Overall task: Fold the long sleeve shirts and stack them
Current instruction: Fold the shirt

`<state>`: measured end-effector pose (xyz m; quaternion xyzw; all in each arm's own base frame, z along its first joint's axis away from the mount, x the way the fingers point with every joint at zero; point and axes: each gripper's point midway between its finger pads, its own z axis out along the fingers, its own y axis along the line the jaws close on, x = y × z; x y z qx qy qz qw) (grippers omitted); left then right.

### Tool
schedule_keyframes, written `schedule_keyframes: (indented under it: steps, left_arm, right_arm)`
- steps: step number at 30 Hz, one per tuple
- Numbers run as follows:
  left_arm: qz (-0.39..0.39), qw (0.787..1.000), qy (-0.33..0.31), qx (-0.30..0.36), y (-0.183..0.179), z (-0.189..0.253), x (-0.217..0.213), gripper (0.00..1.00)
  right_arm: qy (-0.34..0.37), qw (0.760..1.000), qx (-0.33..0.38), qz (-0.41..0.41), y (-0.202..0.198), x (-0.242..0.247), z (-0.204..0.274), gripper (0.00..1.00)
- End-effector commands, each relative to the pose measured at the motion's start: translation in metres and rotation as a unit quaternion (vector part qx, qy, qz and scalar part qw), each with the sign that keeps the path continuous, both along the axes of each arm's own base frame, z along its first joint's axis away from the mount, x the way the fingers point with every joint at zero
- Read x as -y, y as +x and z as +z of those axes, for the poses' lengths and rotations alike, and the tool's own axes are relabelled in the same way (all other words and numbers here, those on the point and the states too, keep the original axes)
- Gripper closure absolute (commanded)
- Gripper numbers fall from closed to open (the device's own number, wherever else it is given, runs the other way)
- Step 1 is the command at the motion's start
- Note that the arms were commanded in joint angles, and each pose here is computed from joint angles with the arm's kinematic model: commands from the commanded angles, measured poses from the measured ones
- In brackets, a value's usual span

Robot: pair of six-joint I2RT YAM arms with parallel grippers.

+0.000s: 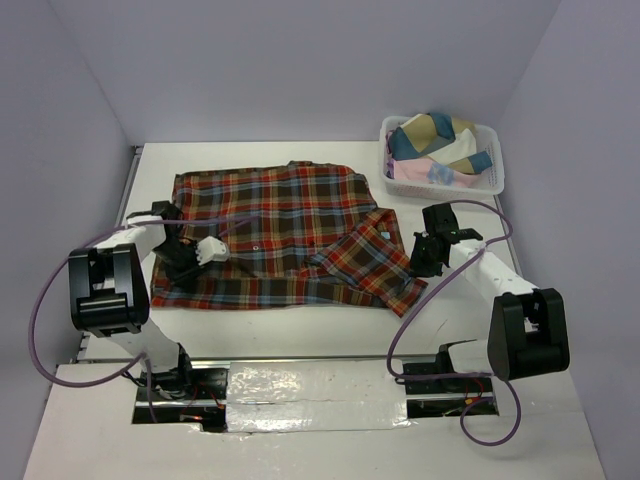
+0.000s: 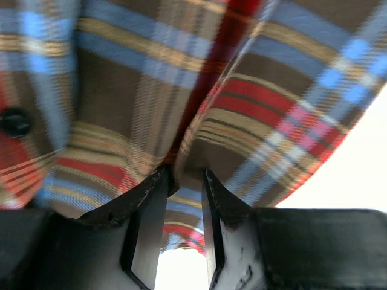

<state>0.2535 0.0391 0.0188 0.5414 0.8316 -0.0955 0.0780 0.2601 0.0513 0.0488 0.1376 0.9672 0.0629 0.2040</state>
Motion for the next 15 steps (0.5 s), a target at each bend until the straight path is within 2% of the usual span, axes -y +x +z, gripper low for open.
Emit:
schedule_keyframes:
  steps: [1, 5, 8, 11, 12, 15]
  left_arm:
    - [-0.014, 0.998, 0.021, 0.053, 0.017, 0.006, -0.008, 0.59]
    - [-0.006, 0.999, 0.027, 0.045, 0.011, -0.001, -0.01, 0.56]
    - [0.004, 0.997, 0.013, 0.078, 0.023, 0.008, -0.004, 0.56]
    - [-0.002, 0.997, 0.009, 0.081, 0.024, 0.01, -0.001, 0.78]
    - [-0.002, 0.997, 0.011, 0.075, 0.022, 0.009, -0.002, 0.87]
    - [-0.006, 0.999, 0.008, 0.044, 0.012, 0.003, -0.002, 1.0]
  right_arm:
    - [-0.006, 1.0, 0.02, 0.002, 0.003, 0.002, 0.01, 1.0]
    - [-0.005, 1.0, 0.021, 0.001, 0.003, 0.002, 0.009, 1.0]
    - [-0.004, 1.0, 0.02, 0.002, 0.002, 0.002, 0.009, 1.0]
    - [-0.003, 1.0, 0.023, 0.002, 0.002, 0.002, 0.01, 1.0]
    - [-0.004, 1.0, 0.023, 0.003, 0.003, 0.002, 0.01, 1.0]
    - [-0.004, 1.0, 0.023, 0.002, 0.003, 0.002, 0.011, 1.0]
